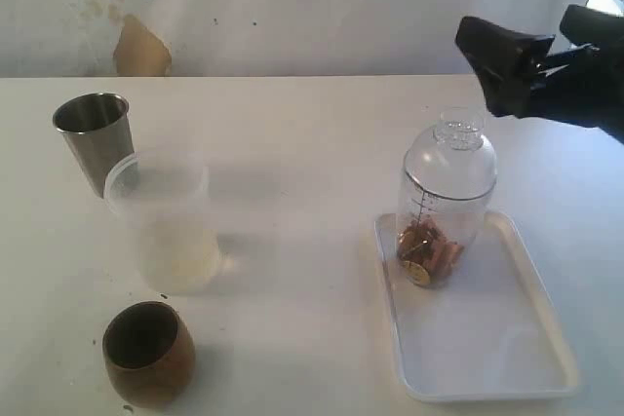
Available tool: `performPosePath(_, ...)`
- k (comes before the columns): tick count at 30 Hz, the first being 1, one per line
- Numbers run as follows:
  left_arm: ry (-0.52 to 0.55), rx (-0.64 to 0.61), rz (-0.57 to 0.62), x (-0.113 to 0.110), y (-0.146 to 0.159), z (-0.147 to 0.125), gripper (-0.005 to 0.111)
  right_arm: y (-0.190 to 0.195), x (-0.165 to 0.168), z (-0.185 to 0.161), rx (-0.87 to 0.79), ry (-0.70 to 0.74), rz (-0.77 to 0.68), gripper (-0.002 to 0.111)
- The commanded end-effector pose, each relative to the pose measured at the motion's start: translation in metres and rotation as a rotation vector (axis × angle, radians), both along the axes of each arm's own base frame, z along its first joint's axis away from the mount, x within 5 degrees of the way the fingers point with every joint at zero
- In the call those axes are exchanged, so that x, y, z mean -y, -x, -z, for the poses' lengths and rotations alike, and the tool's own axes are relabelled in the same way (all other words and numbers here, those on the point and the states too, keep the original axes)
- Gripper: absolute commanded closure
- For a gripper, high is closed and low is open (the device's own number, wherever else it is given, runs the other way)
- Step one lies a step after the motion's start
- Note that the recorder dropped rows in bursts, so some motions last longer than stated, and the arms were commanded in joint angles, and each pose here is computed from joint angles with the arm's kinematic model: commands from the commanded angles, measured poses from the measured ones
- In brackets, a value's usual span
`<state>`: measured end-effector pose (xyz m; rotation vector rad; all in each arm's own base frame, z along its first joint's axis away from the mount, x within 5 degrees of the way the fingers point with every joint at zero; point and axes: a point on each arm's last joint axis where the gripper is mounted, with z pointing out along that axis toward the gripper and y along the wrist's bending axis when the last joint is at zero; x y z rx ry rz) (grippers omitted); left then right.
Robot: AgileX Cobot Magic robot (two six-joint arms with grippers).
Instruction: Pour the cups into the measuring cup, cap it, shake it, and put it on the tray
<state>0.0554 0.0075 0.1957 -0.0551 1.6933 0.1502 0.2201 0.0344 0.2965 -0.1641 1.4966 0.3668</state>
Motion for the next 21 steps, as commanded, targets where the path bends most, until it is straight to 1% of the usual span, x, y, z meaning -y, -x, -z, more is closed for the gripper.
performPosePath(1, 0.001, 0.007, 0.004, 0.0, 0.0, 0.001, 0.107, 0.016, 0.0, -0.018, 0.005, 0.024, -0.016, 0.015)
performPosePath(3, 0.001, 0.007, 0.004, 0.0, 0.0, 0.001, 0.107, 0.025, -0.003, -0.025, 0.031, 0.046, -0.044, 0.029)
performPosePath(4, 0.001, 0.007, 0.004, 0.0, 0.0, 0.001, 0.107, 0.029, -0.003, -0.028, 0.04, 0.032, -0.048, 0.04)
performPosePath(8, 0.001, 0.007, 0.004, 0.0, 0.0, 0.001, 0.107, 0.042, 0.002, -0.037, 0.033, -0.025, -0.003, 0.094)
performPosePath(9, 0.001, 0.007, 0.004, 0.0, 0.0, 0.001, 0.107, 0.045, 0.003, -0.039, 0.038, -0.024, 0.008, 0.103)
performPosePath(10, 0.001, 0.007, 0.004, 0.0, 0.0, 0.001, 0.107, 0.049, 0.004, -0.041, 0.04, -0.025, 0.024, 0.108)
performPosePath(14, 0.001, 0.007, 0.004, 0.0, 0.0, 0.001, 0.107, 0.066, 0.009, -0.05, 0.073, -0.018, 0.071, 0.108)
performPosePath(21, 0.001, 0.007, 0.004, 0.0, 0.0, 0.001, 0.107, 0.107, 0.01, -0.073, 0.231, -0.066, 0.067, 0.108)
